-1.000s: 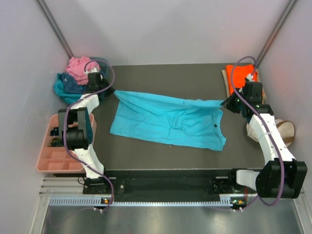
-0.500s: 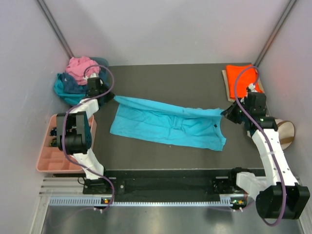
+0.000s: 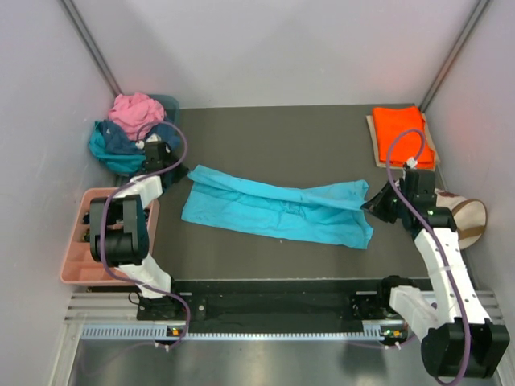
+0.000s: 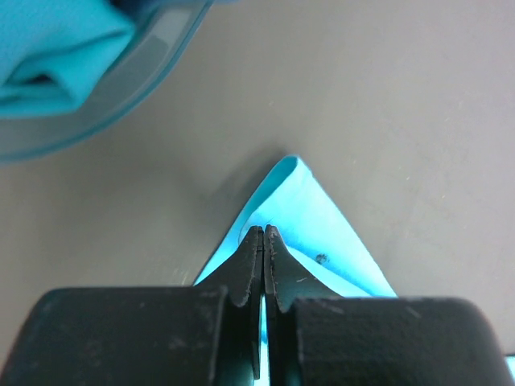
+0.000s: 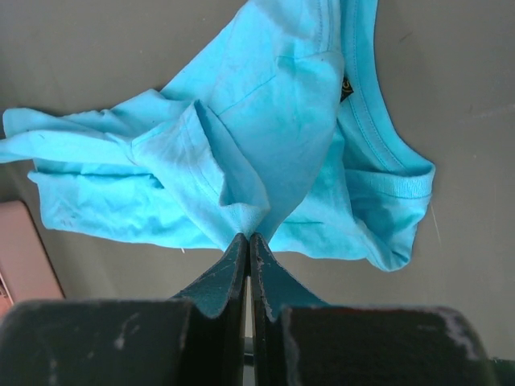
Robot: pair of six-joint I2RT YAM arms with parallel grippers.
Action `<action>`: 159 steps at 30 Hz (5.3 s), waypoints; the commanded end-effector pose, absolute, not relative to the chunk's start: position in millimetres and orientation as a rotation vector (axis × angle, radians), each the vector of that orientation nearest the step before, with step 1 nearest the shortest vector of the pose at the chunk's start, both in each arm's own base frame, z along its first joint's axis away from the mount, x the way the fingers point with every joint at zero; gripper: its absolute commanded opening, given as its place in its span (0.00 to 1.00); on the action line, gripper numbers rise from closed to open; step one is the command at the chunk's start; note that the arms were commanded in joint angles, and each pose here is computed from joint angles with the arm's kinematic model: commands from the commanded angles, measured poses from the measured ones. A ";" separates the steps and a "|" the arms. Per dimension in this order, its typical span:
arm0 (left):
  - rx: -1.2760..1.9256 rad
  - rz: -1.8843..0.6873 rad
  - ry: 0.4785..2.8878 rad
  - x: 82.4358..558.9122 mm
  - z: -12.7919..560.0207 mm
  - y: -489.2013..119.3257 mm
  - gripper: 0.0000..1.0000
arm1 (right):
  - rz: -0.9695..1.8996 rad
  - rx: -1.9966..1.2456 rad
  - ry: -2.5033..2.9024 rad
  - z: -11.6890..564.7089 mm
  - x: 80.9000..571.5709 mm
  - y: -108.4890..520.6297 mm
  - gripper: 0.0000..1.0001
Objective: Fold and stack the t-shirts
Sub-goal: Fold the tshirt
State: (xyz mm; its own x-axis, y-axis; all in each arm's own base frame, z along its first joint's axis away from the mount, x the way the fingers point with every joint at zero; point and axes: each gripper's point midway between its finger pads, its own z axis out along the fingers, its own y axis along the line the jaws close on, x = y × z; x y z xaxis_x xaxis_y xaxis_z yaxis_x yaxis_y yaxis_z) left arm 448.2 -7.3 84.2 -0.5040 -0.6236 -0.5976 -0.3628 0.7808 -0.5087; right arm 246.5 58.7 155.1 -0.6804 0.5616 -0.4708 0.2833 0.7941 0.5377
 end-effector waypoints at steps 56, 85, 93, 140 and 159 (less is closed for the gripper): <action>-0.831 -0.388 2.153 423.9 59.7 -2.0 0.00 | 0.590 0.692 2.330 139.5 235.9 60.3 0.00; -0.664 -0.902 1.801 593.2 96.2 -42.5 0.00 | 0.474 0.705 1.991 181.5 465.7 22.7 0.00; -0.605 -1.013 1.754 612.5 96.4 -54.0 0.00 | 0.425 0.725 1.991 167.6 485.0 14.1 0.00; -0.598 -1.069 1.798 593.1 81.4 -46.2 0.00 | 0.376 0.677 2.071 171.7 469.2 13.8 0.00; -0.677 -1.020 1.861 576.8 48.2 -29.2 0.00 | 0.247 0.775 2.154 145.0 399.8 0.1 0.00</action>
